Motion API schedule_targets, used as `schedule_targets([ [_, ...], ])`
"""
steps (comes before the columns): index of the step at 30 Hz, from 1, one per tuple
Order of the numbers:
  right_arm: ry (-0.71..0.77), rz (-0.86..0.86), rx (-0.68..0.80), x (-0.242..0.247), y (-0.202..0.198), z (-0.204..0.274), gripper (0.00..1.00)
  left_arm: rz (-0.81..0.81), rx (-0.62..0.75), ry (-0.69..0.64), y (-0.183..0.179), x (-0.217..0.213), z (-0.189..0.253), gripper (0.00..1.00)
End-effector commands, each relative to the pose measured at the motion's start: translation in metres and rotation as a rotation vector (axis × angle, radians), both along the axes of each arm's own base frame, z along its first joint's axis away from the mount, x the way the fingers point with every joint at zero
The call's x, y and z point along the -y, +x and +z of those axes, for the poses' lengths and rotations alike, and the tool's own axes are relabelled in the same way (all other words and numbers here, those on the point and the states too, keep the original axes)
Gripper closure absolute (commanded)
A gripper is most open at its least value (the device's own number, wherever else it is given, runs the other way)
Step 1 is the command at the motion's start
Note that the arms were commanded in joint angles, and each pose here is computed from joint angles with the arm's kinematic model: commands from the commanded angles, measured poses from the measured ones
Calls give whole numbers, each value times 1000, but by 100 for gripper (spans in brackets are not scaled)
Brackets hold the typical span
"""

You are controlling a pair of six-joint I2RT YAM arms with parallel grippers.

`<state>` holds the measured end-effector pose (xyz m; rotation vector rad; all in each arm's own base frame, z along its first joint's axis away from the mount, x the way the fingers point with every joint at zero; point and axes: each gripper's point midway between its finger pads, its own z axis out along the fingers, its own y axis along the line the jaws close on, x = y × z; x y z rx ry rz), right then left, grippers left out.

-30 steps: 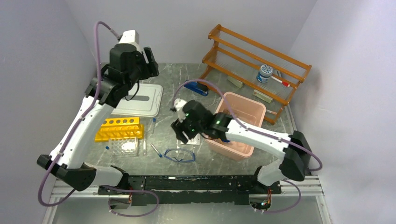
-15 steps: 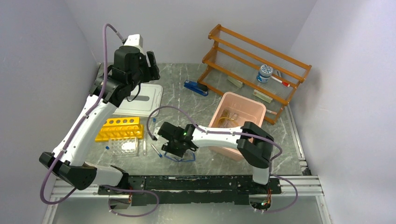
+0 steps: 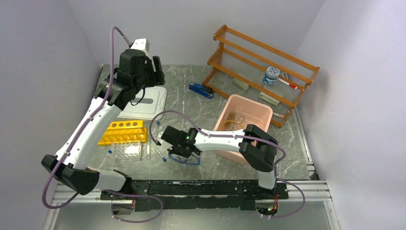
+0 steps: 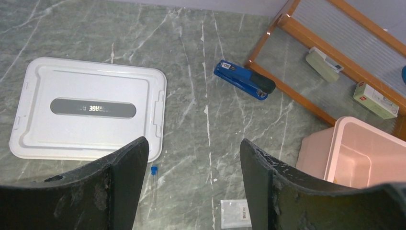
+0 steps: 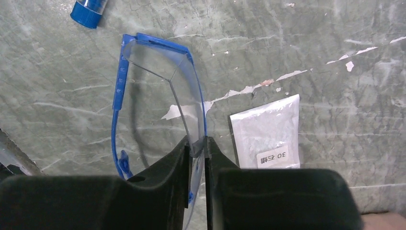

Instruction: Organize the chemistry lab equipment

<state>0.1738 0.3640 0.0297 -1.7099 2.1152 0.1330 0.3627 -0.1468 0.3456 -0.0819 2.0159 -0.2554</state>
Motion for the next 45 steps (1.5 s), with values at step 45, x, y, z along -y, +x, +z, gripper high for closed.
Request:
schedule_targets([
  [45, 401, -1468, 328, 292, 125, 164, 93, -39, 46, -101, -5, 7, -28, 32],
])
